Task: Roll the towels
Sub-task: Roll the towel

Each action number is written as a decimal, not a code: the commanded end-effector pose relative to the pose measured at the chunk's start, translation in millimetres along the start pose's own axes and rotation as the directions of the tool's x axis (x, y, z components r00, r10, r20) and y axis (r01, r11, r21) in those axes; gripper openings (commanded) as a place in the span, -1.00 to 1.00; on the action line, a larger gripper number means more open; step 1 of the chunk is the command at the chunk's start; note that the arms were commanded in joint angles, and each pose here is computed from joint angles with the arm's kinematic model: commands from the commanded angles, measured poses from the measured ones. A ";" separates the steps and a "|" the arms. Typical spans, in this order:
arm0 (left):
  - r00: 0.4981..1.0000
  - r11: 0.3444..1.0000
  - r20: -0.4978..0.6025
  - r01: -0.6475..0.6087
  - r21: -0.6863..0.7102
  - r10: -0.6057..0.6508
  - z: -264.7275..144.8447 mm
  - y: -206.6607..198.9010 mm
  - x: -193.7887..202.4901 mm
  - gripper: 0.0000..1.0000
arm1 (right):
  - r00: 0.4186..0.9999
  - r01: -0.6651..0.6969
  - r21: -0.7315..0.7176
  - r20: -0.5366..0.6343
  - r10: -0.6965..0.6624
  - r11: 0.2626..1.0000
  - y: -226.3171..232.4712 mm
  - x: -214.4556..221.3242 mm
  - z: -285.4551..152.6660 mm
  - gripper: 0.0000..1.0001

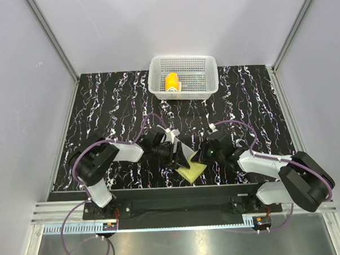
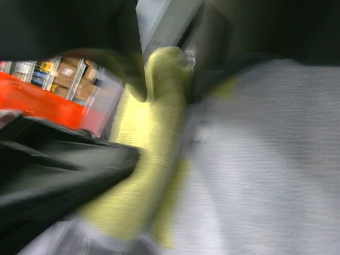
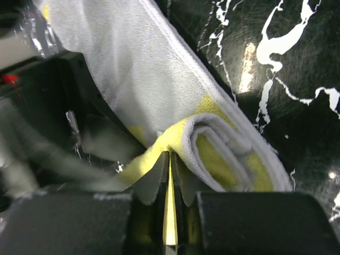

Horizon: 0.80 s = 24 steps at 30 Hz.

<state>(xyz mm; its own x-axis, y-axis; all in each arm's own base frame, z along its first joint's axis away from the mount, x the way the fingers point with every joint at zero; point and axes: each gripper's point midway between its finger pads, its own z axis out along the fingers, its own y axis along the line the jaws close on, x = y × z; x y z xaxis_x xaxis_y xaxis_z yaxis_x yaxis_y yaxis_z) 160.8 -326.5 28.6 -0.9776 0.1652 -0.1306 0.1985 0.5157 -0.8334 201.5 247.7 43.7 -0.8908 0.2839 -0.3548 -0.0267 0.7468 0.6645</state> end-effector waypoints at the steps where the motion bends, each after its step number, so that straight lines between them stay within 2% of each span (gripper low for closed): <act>1: 0.995 0.993 0.077 -0.063 -0.099 0.071 -10.8 1.7 -19.8 0.44 | 0.999 0.016 -0.059 0.038 -0.014 0.998 20.0 -16.1 8.4 -0.81; 2: 0.992 0.990 0.086 -0.087 -0.109 0.097 -13.8 0.0 -22.1 0.78 | 0.999 0.015 -0.058 0.036 -0.013 0.998 19.8 -16.7 10.1 -0.82; 3: 0.984 0.986 0.122 -0.117 -0.120 0.131 -20.3 -7.4 -29.4 0.98 | 1.000 0.012 -0.048 0.027 -0.010 0.999 17.3 -15.0 13.9 -0.83; 8: 0.934 0.937 0.207 -0.235 -0.258 0.291 -48.7 -21.5 -40.8 0.98 | 1.000 0.003 -0.042 0.018 -0.003 0.999 16.9 -15.7 22.2 -0.85; 9: 0.900 0.913 0.266 -0.256 -0.318 0.345 -61.0 -26.8 -50.0 0.98 | 1.000 0.000 -0.037 0.012 0.000 0.999 15.4 -14.6 24.0 -0.85; 10: 0.881 0.881 0.258 -0.286 -0.377 0.396 -67.0 -24.5 -48.0 0.98 | 1.000 0.001 -0.039 0.012 0.000 0.999 16.1 -15.0 25.0 -0.85; 11: 0.841 0.850 0.269 -0.347 -0.397 0.469 -70.4 -41.9 -42.3 0.98 | 1.000 -0.002 -0.042 0.010 0.002 0.999 17.8 -15.7 25.6 -0.86; 12: 0.799 0.807 0.301 -0.347 -0.478 0.521 -78.3 -40.3 -48.9 0.98 | 1.000 -0.006 -0.034 0.004 0.006 0.999 16.1 -14.8 27.3 -0.85; 15: 0.683 0.693 0.278 -0.460 -0.554 0.675 -78.7 -62.6 -31.5 0.98 | 1.000 -0.011 -0.022 -0.003 0.011 1.000 16.0 -15.6 30.3 -0.86; 17: 0.619 0.633 0.243 -0.550 -0.545 0.747 -68.4 -78.2 -12.8 0.97 | 1.000 -0.014 -0.015 -0.007 0.014 1.000 16.2 -16.4 32.0 -0.87; 19: 0.566 0.573 0.216 -0.588 -0.571 0.796 -62.9 -82.5 -8.3 0.97 | 1.000 -0.019 -0.003 -0.017 0.019 1.000 13.7 -14.7 34.7 -0.87; 24: 0.527 0.455 0.070 -0.650 -0.608 0.847 -27.9 -73.2 7.2 0.97 | 0.999 -0.030 0.015 -0.038 0.030 0.999 9.1 -10.5 37.9 -0.89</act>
<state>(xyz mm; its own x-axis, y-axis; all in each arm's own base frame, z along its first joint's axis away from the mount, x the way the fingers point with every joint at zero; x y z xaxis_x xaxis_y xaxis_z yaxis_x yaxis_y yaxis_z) 120.3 -333.5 103.8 -0.4413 0.4180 -0.7940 0.7916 0.5980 -0.1251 223.0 269.7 25.4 -0.9074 0.2793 -0.3140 0.0038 0.7525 0.6585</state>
